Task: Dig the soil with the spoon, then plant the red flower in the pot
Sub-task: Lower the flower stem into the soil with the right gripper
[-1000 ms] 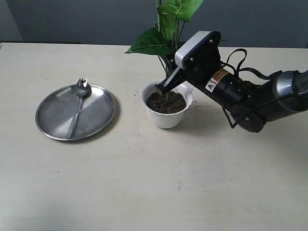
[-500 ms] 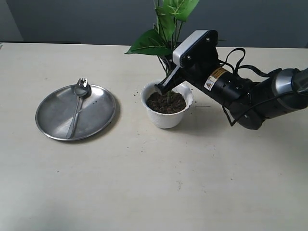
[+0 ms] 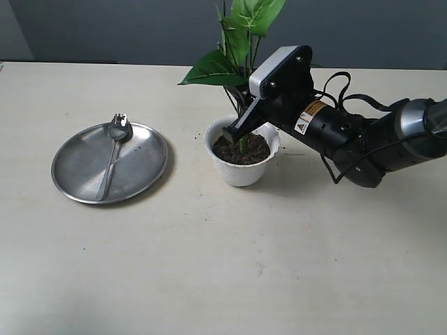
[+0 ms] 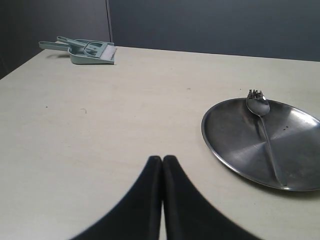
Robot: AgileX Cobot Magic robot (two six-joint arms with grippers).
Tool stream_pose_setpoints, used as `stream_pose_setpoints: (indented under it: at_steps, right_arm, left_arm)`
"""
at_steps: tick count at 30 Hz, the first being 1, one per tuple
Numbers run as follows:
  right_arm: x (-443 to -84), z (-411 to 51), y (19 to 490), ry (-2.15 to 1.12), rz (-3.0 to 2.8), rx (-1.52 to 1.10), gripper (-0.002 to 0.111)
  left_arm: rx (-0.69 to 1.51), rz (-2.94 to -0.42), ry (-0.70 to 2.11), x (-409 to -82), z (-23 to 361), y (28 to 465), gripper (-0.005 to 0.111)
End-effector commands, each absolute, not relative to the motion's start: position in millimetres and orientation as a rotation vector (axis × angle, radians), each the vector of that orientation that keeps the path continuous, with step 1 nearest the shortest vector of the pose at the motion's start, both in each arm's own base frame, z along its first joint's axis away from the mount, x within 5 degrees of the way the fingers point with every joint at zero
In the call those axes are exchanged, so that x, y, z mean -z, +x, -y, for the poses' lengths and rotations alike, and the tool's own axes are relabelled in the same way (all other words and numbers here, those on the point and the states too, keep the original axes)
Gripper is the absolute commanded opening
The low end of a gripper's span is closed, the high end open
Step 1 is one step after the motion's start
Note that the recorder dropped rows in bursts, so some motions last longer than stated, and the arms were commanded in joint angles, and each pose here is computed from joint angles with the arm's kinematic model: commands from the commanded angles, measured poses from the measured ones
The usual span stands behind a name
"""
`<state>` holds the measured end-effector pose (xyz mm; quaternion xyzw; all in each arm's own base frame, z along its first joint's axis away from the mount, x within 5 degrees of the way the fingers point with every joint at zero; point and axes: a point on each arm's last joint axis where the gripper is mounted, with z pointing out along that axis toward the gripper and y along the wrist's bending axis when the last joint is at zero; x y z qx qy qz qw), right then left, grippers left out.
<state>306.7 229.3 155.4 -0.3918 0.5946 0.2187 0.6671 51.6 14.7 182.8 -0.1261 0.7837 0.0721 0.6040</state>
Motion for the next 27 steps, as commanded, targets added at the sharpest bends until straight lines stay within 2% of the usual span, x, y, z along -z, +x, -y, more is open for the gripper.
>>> stream_pose_setpoints:
  at_steps: [1,9,27]
  right_arm:
    - [-152,-228,308,-0.9,-1.373,-0.49,-0.001]
    - [-132,-232,306,-0.89,-1.328,-0.55,-0.001]
    - [-117,-232,304,-0.965,-1.46,-0.567,-0.001]
  left_arm:
    - [-0.165,-1.8,-0.29,-183,-15,52,0.0]
    - [-0.165,-1.8,-0.29,-183,-15,52,0.0]
    - [-0.165,-1.8,-0.29,-183,-15,52,0.0]
